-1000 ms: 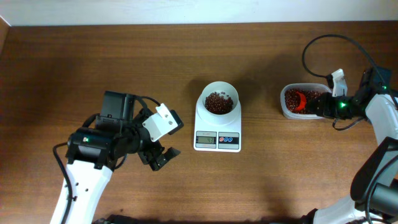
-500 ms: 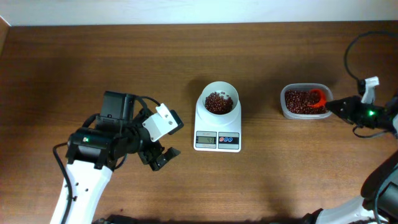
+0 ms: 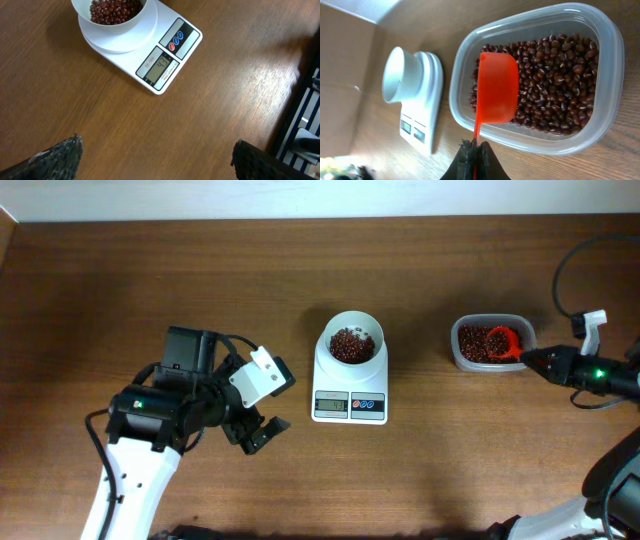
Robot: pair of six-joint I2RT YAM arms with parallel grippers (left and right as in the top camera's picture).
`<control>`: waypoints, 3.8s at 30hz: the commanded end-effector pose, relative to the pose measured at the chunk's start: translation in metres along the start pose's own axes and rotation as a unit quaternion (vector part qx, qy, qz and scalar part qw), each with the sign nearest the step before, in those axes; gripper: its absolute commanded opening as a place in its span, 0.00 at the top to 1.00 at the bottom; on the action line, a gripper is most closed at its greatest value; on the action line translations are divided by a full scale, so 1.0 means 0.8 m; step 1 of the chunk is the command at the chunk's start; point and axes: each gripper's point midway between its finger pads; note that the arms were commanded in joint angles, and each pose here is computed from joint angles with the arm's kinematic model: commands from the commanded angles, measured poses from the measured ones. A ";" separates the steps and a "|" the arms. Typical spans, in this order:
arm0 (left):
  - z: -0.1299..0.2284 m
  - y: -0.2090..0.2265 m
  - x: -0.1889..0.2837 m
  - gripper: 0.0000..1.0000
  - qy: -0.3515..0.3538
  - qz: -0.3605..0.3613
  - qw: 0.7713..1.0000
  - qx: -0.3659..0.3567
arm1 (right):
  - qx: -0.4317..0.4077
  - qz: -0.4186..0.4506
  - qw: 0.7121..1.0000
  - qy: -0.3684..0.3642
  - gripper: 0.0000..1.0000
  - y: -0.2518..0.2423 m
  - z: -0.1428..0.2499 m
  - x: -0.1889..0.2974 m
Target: Scoop and weigh 50g on scale
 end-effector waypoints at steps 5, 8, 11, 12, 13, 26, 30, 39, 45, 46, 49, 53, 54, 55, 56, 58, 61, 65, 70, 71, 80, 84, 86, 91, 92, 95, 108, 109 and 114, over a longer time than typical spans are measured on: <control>-0.008 0.004 0.006 0.01 -0.009 -0.007 1.000 -0.013 | 0.064 -0.006 0.997 0.038 0.96 0.010 0.017 -0.016; -0.008 0.004 0.006 0.01 -0.009 -0.007 1.000 -0.013 | 0.059 -0.010 0.997 0.038 0.96 0.012 0.018 -0.016; -0.008 0.004 0.006 0.01 -0.009 -0.007 1.000 -0.013 | 0.060 -0.008 0.998 0.037 0.96 0.010 0.017 -0.015; -0.008 0.004 0.006 0.01 -0.009 -0.007 1.000 -0.013 | 0.055 -0.007 0.998 0.037 0.96 0.010 0.017 -0.015; -0.008 0.004 0.006 0.01 -0.009 -0.007 1.000 -0.013 | 0.053 -0.005 0.998 0.038 0.96 0.009 0.017 -0.015; -0.008 0.004 0.006 0.01 -0.009 -0.007 1.000 -0.013 | 0.065 -0.002 0.998 0.007 0.96 0.004 -0.004 -0.015; -0.008 0.004 0.006 0.01 -0.009 -0.007 1.000 -0.013 | 0.077 0.018 0.997 0.021 0.96 -0.004 0.001 -0.016; -0.008 0.004 0.006 0.01 -0.009 -0.007 1.000 -0.013 | 0.063 -0.007 0.998 -0.006 0.96 0.004 -0.009 -0.011; -0.008 0.004 0.006 0.01 -0.009 -0.007 1.000 -0.013 | 0.025 -0.065 0.997 -0.024 0.96 0.028 -0.009 -0.004; -0.008 0.004 0.006 0.01 -0.009 -0.007 1.000 -0.013 | 0.020 -0.080 0.996 -0.030 0.96 0.035 -0.010 -0.003; -0.008 0.004 0.006 0.01 -0.009 -0.007 1.000 -0.013 | 0.013 -0.149 0.987 -0.064 0.96 0.066 -0.024 0.003; -0.008 0.004 0.006 0.01 -0.009 -0.007 1.000 -0.013 | 0.033 -0.191 0.980 -0.038 0.96 0.104 -0.019 -0.024; -0.008 0.004 0.006 0.01 -0.009 -0.007 1.000 -0.013 | 0.042 -0.200 0.979 -0.021 0.96 0.118 -0.014 -0.037; -0.008 0.004 0.006 0.01 -0.009 -0.007 1.000 -0.013 | 0.050 -0.211 0.976 -0.007 0.96 0.131 -0.009 -0.048; -0.008 0.004 0.006 0.01 -0.009 -0.007 1.000 -0.013 | 0.058 -0.224 0.973 0.007 0.96 0.145 -0.003 -0.059; -0.008 0.004 0.006 0.01 -0.009 -0.007 1.000 -0.013 | 0.082 -0.243 0.966 0.040 0.96 0.174 0.011 -0.083; -0.008 0.004 0.006 0.01 -0.009 -0.007 1.000 -0.013 | 0.098 -0.262 0.957 0.076 0.96 0.204 0.026 -0.111; -0.008 0.004 0.006 0.01 -0.009 -0.007 1.000 -0.013 | 0.119 -0.272 0.951 0.092 0.96 0.228 0.026 -0.139; -0.008 0.004 0.006 0.01 -0.009 -0.006 1.000 -0.013 | 0.178 -0.222 0.953 0.100 0.96 0.228 0.027 -0.174; -0.008 0.004 0.006 0.01 -0.009 -0.007 1.000 -0.013 | 0.189 -0.201 0.955 0.105 0.96 0.223 0.029 -0.182; -0.008 0.004 0.006 0.01 -0.009 -0.007 1.000 -0.013 | 0.345 -0.144 0.921 0.114 0.96 0.219 0.045 -0.218; -0.008 0.004 0.006 0.01 -0.009 -0.007 1.000 -0.013 | 0.358 -0.202 0.906 0.100 0.96 0.242 0.048 -0.211; -0.008 0.004 0.006 0.01 -0.009 -0.007 1.000 -0.013 | 0.373 -0.151 0.910 0.099 0.96 0.223 0.039 -0.219; -0.008 0.004 0.006 0.01 -0.009 -0.007 1.000 -0.013 | 0.384 -0.156 0.905 0.096 0.96 0.225 0.039 -0.220; -0.008 0.004 0.006 0.01 -0.009 -0.007 1.000 -0.013 | 0.378 -0.192 0.901 0.092 0.96 0.240 0.044 -0.214; -0.008 0.004 0.006 0.01 -0.009 -0.007 1.000 -0.013 | 0.383 -0.161 0.905 0.093 0.96 0.228 0.038 -0.219; -0.008 0.004 0.006 0.01 -0.009 -0.007 1.000 -0.013 | 0.390 -0.154 0.904 0.085 0.96 0.227 0.032 -0.221; -0.008 0.004 0.006 0.01 -0.009 -0.007 1.000 -0.013 | 0.379 -0.192 0.901 0.084 0.96 0.242 0.038 -0.216; -0.008 0.004 0.006 0.01 -0.009 -0.007 1.000 -0.013 | 0.378 -0.189 0.903 0.082 0.96 0.241 0.036 -0.217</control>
Point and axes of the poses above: each gripper's point midway between its finger pads, its own x axis back along the fingers, its own y axis along the line the jaws close on, z = x × y, and after that the axes turned 5 degrees about -x, right-handed
